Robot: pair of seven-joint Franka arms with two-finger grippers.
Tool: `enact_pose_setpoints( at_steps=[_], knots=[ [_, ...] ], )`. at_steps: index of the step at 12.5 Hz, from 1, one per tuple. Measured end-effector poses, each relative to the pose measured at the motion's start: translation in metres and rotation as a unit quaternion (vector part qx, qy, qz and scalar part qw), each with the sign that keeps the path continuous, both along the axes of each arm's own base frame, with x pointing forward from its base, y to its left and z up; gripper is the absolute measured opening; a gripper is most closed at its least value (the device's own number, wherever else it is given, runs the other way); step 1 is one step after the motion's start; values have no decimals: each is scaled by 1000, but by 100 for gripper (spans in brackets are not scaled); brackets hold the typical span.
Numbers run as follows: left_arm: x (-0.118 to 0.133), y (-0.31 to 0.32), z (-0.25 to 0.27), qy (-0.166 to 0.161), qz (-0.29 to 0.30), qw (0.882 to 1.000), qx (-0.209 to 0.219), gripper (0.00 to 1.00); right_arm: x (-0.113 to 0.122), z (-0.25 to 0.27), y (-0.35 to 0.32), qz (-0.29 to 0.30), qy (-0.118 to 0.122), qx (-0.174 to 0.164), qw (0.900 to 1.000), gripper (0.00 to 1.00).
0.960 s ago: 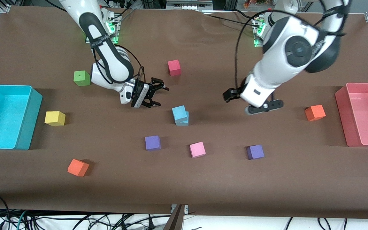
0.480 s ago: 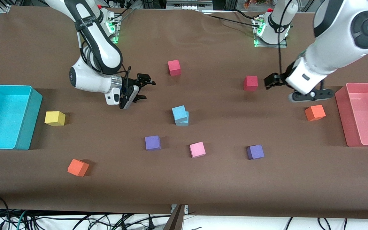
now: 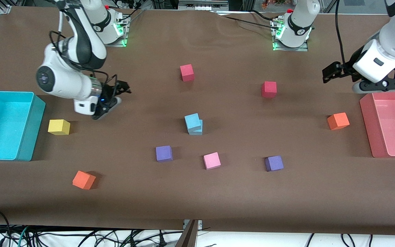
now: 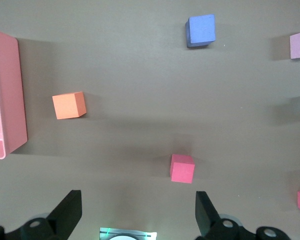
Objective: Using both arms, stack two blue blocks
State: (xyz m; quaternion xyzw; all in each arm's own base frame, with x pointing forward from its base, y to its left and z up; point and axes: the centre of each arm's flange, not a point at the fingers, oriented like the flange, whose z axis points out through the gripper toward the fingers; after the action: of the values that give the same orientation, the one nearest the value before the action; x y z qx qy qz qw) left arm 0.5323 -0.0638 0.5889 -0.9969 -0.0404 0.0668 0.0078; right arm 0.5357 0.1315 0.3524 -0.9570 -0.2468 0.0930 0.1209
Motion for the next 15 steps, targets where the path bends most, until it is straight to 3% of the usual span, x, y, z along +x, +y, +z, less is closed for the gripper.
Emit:
enact_pose_setpoints(
  at_steps=[3,5,7,9,11,13,15],
  knots=[
    [-5,8,-4,6,3,1000,1,100,28,73,-43,-73,-9,-84,994,100],
    [-8,8,-4,14,3,1000,2,100,34,146,-55,-101,-7,-113,988,100],
    [-9,8,-3,16,3,1000,2,100,36,191,-81,-130,-26,-122,984,100],
    [-10,10,-3,17,5,1000,2,100,46,208,-125,-173,-74,-118,975,100],
    [-10,21,-2,18,14,1000,2,100,45,205,-142,-210,-66,-123,968,100],
    [-10,24,-1,16,17,1000,2,100,44,205,-131,-272,-55,-132,952,100],
    [-11,24,1,15,17,1000,2,100,32,211,-119,-297,-54,-134,944,100]
  ],
)
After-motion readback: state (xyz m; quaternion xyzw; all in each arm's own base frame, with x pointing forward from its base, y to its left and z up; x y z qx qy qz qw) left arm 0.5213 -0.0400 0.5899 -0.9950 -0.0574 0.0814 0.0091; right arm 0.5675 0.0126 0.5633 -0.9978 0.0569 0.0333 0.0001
